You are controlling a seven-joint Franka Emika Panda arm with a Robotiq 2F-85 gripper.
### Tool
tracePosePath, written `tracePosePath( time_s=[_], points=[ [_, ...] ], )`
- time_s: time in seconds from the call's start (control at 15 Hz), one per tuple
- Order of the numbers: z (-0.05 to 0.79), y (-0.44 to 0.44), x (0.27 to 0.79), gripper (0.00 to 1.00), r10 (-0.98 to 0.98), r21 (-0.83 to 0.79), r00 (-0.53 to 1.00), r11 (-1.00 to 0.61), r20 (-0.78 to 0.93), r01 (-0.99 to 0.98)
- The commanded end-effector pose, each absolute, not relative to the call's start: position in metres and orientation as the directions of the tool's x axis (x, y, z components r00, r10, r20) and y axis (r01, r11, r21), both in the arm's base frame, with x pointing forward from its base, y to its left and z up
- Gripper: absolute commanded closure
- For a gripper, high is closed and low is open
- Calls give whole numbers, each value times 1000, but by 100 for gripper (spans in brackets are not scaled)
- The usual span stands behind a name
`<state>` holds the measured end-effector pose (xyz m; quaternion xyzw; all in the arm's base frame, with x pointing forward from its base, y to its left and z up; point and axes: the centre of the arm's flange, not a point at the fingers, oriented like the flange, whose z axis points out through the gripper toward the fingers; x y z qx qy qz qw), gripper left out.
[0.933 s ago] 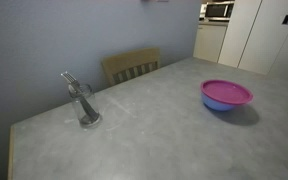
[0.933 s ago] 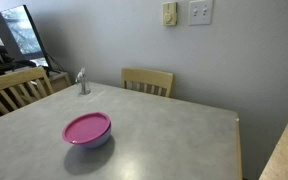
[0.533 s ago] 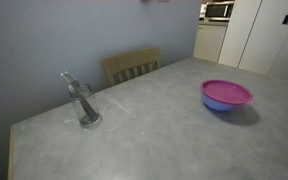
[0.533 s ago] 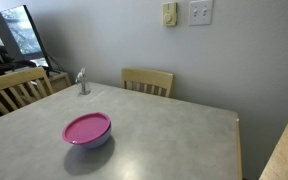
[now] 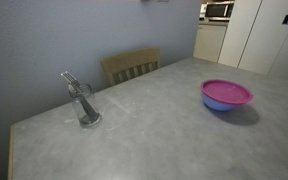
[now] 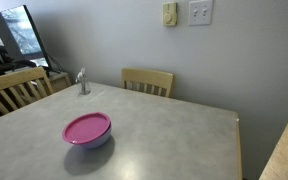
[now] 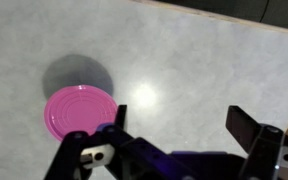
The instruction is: Take the lid and put it on the table
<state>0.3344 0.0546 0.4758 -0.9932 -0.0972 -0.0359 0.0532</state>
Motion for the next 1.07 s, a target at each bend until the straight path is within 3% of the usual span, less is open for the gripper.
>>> tracePosePath(
  time_s=[0.0, 1.0],
  points=[
    [478, 47, 364, 0, 158, -131, 980, -976, 119, 173],
    [457, -33, 460, 0, 87, -91, 952, -989, 292, 118]
  ],
)
